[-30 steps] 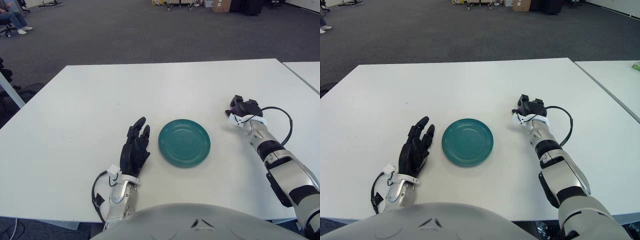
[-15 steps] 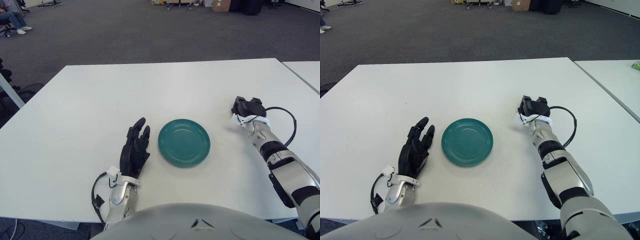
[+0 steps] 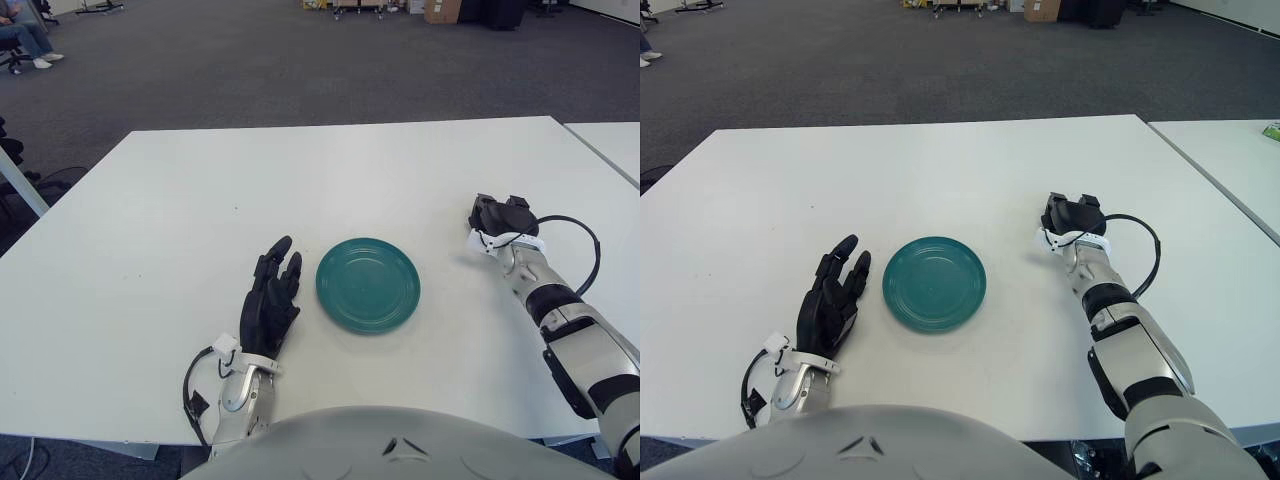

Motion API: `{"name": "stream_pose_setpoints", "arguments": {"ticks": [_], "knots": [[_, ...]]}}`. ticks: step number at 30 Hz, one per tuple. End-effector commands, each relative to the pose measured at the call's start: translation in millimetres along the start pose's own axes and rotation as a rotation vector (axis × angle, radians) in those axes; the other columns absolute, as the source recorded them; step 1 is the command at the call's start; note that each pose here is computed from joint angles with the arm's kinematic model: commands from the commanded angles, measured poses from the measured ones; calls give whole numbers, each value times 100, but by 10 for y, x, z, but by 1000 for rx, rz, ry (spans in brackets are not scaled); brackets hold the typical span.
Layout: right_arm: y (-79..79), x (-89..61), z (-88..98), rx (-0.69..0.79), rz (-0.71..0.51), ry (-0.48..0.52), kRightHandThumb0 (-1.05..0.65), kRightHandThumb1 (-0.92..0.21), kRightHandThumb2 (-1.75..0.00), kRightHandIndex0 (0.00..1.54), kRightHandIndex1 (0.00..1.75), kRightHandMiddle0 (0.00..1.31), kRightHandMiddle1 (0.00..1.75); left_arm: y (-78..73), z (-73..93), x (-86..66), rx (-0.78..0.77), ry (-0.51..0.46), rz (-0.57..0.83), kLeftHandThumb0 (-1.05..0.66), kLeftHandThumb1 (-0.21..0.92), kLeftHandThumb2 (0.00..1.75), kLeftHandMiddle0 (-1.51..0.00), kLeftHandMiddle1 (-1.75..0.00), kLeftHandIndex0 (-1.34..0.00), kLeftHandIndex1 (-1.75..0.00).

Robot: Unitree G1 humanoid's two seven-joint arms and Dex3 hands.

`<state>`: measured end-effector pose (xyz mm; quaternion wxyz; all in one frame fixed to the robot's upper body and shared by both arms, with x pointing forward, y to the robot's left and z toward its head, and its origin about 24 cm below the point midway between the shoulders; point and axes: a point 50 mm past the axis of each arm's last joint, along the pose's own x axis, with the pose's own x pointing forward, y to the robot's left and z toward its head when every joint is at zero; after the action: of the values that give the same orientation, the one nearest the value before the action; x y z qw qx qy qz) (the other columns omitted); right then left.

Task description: Put the gum into the plate.

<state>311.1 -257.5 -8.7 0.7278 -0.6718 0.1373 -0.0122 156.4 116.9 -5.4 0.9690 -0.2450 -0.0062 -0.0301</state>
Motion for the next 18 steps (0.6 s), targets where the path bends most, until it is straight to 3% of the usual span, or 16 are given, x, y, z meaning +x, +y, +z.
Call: {"name": "stream_pose_setpoints", "arguments": {"ticks": [1,6,10,13,18], "knots": [[546,-332,-177,-23,221,59,-44,-47,-112,97,175,50,175,-55,-61,18,-52,17,12,-93,92,88,-23,0,0,-61],[443,-258,-145,-23,193,35,-44,-47,-112,96,175,50,175,-40,-54,18,-48,20,23,-91,92,89,-24,-1,0,-61],[219,-122,-85,-19,147,4,-43,-47,-112,94,175,50,175,-37,-51,19,-49,18,31,-91,92,90,-25,-1,0,-62],[-72,-15,19,-7,87,-49,-44,-46,-113,94,175,50,175,-22,-56,35,-58,19,36,-91,92,90,-25,-1,0,-62],[-356,-2,131,-1,40,-110,-44,-45,-115,93,175,51,175,-7,-63,45,-65,20,42,-89,92,90,-26,-1,0,-61]]}}
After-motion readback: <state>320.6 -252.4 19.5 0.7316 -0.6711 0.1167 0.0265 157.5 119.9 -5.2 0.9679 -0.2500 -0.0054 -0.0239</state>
